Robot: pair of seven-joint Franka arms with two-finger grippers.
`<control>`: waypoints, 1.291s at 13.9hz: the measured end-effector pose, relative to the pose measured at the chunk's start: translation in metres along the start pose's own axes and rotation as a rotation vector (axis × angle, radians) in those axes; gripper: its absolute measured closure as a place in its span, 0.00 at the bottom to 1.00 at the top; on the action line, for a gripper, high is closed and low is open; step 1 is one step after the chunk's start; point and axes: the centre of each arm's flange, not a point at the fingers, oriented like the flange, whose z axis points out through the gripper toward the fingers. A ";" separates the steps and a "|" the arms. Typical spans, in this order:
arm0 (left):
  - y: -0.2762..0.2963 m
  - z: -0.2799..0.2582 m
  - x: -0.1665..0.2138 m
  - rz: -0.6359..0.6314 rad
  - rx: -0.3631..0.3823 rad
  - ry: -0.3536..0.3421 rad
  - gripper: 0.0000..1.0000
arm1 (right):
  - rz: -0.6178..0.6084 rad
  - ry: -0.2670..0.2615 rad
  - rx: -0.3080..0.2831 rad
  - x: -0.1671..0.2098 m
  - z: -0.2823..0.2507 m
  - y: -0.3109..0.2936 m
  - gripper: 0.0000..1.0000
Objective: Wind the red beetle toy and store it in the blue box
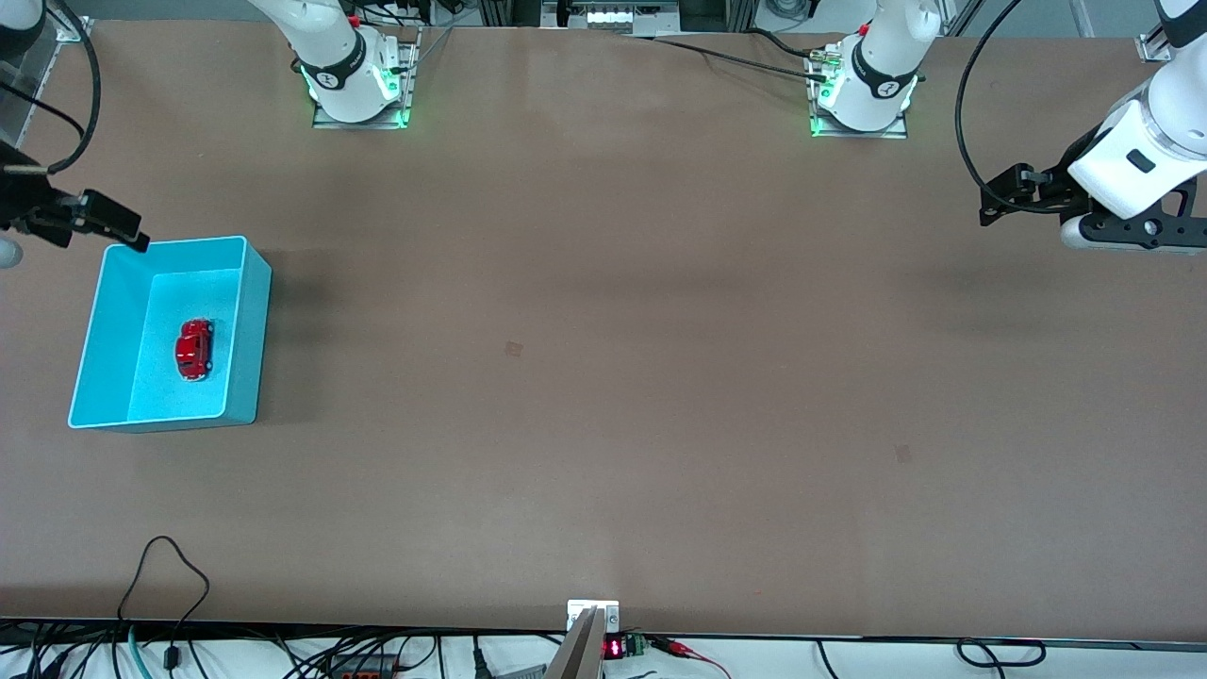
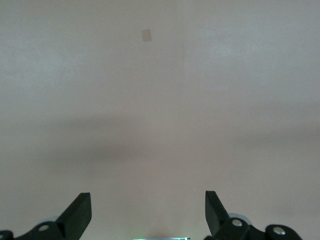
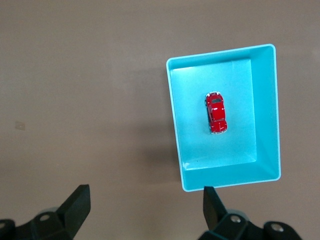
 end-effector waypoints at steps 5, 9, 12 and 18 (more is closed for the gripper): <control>0.001 0.000 -0.001 0.002 0.000 -0.007 0.00 | -0.003 0.003 0.003 -0.010 -0.005 0.000 0.00; 0.001 0.001 -0.001 0.002 0.000 -0.011 0.00 | -0.005 -0.009 0.003 -0.011 -0.003 -0.001 0.00; 0.001 0.001 -0.001 0.002 0.000 -0.012 0.00 | 0.002 -0.005 0.004 -0.011 -0.005 0.002 0.00; 0.001 0.001 -0.001 0.002 0.000 -0.013 0.00 | -0.001 -0.002 0.004 -0.013 -0.008 0.002 0.00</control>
